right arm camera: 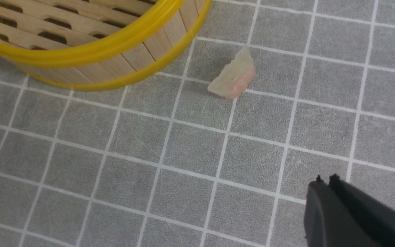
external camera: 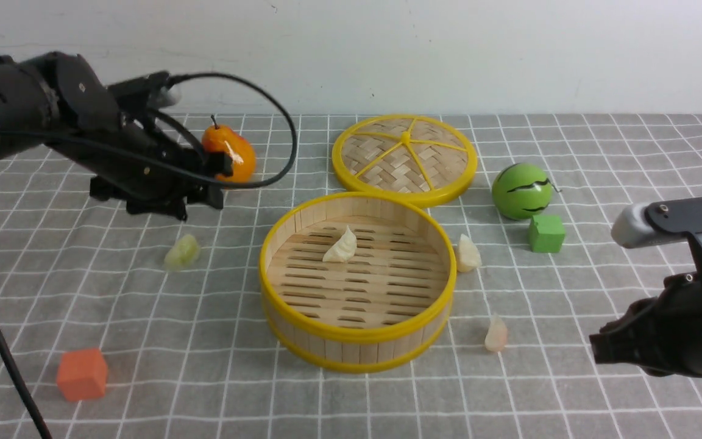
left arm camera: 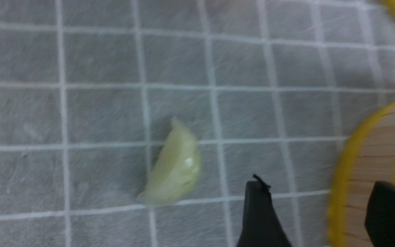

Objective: Put the dumplings into the steamer on the table with the grey tablecloth.
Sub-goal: 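Reach for and grasp a dumpling on the table with the left gripper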

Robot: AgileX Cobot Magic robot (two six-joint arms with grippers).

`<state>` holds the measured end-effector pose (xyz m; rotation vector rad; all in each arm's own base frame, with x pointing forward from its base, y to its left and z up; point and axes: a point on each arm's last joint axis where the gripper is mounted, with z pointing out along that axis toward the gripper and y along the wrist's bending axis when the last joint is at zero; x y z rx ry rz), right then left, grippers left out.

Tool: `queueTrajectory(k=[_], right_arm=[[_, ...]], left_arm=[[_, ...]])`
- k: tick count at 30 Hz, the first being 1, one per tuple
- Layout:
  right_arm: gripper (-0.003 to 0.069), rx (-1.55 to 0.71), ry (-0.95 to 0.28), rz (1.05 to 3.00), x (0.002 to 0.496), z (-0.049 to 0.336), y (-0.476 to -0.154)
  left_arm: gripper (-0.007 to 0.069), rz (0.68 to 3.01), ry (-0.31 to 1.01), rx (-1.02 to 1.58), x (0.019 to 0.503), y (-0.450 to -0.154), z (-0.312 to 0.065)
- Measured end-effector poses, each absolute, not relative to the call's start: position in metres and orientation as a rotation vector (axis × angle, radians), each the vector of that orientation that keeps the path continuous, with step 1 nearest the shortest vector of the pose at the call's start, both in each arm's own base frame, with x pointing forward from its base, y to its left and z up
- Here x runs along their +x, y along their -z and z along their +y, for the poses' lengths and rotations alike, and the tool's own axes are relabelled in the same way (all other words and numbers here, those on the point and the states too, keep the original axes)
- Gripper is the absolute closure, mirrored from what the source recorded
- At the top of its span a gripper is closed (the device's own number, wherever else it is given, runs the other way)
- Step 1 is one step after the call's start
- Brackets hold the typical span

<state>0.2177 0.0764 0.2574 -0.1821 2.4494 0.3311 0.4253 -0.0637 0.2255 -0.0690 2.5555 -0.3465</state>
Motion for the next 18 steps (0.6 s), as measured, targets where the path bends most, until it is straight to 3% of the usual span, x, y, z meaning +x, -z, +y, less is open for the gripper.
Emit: queueTrajectory(k=[7, 18], right_arm=[[0.0647, -0.180, -0.333, 2.448, 0.218, 0.077, -0.257], [0.0639, -0.177, -0.333, 2.453, 0.220, 0.077, -0.255]], left_arm=[[0.0219, 2.600, 0.168, 0.088, 0.438, -0.182, -0.061], [0.0219, 2.577, 0.113, 0.074, 0.438, -0.189, -0.057]])
